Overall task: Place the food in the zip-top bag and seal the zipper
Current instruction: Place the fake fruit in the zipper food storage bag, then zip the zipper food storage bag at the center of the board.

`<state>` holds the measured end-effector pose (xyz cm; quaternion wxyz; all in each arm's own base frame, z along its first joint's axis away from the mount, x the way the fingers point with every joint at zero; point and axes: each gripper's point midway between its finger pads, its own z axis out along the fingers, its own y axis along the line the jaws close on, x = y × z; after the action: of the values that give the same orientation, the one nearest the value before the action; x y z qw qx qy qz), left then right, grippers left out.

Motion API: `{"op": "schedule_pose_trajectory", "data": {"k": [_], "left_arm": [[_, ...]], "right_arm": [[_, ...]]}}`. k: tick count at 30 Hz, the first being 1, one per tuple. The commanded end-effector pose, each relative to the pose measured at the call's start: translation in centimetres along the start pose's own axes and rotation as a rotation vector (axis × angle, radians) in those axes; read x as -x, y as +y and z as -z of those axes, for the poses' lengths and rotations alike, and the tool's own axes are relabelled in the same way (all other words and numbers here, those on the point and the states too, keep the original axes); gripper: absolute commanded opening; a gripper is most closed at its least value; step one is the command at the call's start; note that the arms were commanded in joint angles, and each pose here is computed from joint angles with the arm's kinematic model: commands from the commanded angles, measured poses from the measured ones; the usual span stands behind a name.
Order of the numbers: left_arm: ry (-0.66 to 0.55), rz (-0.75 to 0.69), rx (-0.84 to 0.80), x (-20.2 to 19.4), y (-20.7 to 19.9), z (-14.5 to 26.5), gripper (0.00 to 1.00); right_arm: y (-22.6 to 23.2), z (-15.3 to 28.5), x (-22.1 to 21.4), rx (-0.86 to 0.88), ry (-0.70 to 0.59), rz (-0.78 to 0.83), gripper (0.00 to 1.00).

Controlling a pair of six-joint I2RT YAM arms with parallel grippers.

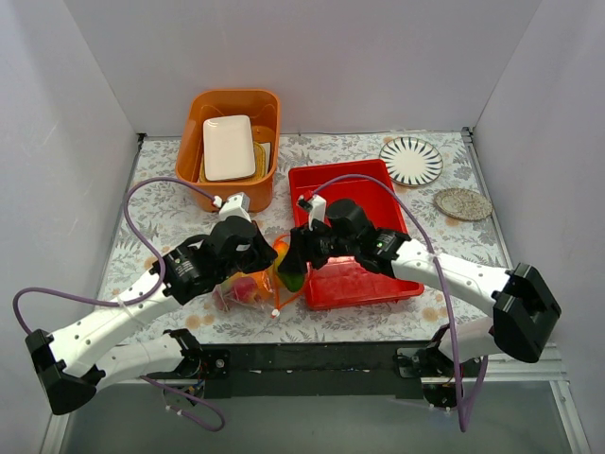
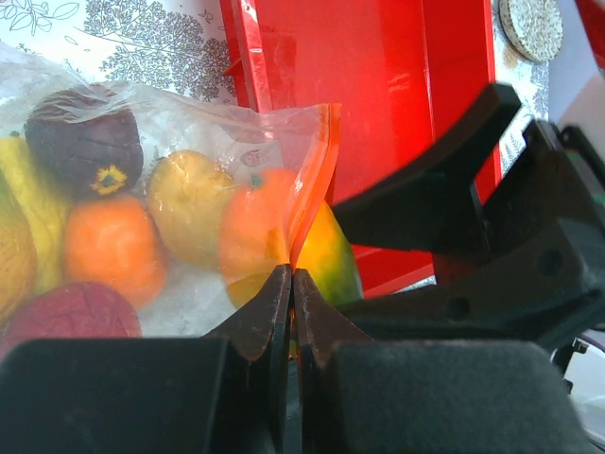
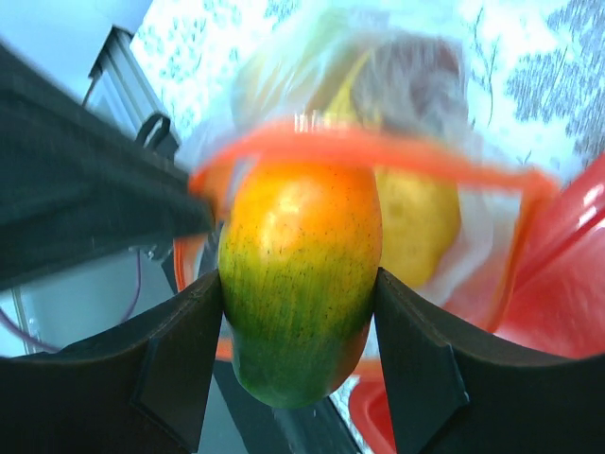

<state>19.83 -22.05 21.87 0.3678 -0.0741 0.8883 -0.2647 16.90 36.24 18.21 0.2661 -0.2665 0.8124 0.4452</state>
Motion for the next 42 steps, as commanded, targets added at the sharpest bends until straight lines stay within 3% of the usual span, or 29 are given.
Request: {"op": "schedule_pose_trajectory", "data": {"k": [1,7,13,14,17,18,21,23,28,34,37,42], "left_arm": [[-0.015,0.009,-0.009,0.2,0.2,0.6,0.0],[-0.022,0.013,-0.001,0.2,0.7,0.8,0.0],[-0.048,0.038,-0.003,0.6,0.8,1.2,0.0],[-0.06,0.041,-0.002,0.9,0.8,1.3,0.0],[-0.084,0.047,0.008,1.4,1.1,1.8,0.0],[-0.089,0.048,0.007,1.6,1.1,2.0,0.0],[-0.097,0.05,0.016,1.7,1.4,2.3,0.0],[-0.095,0.052,0.022,1.6,1.6,2.3,0.0],[-0.092,0.055,0.023,1.2,2.1,2.3,0.0],[-0.085,0.055,0.017,1.1,1.9,2.2,0.0],[-0.085,0.044,0.011,1.3,1.6,2.1,0.0],[-0.06,0.032,0.002,0.9,1.2,1.8,0.0]], "right_arm": [[1.7,-1.3,4.0,0.034,-0.083,0.024,0.35],[1.3,-3.8,3.5,0.036,-0.04,-0.084,0.37],[3.5,-5.4,3.4,0.145,-0.023,-0.124,0.42],[3.9,-5.5,3.5,0.162,-0.021,-0.129,0.45],[4.5,-5.8,3.6,0.179,-0.022,-0.121,0.65],[4.5,-5.7,3.6,0.181,-0.024,-0.106,0.76],[3.5,-4.8,4.2,0.097,-0.029,-0.03,0.91],[2.2,-3.8,3.6,0.007,-0.002,-0.014,0.95],[0.4,0.0,3.3,-0.136,-0.041,0.011,0.96],[-3.4,4.4,1.0,-0.334,-0.152,-0.108,0.96],[-4.8,4.8,-0.6,-0.369,-0.175,-0.186,0.92],[-5.2,3.1,-2.4,-0.333,-0.112,-0.198,0.77]]}}
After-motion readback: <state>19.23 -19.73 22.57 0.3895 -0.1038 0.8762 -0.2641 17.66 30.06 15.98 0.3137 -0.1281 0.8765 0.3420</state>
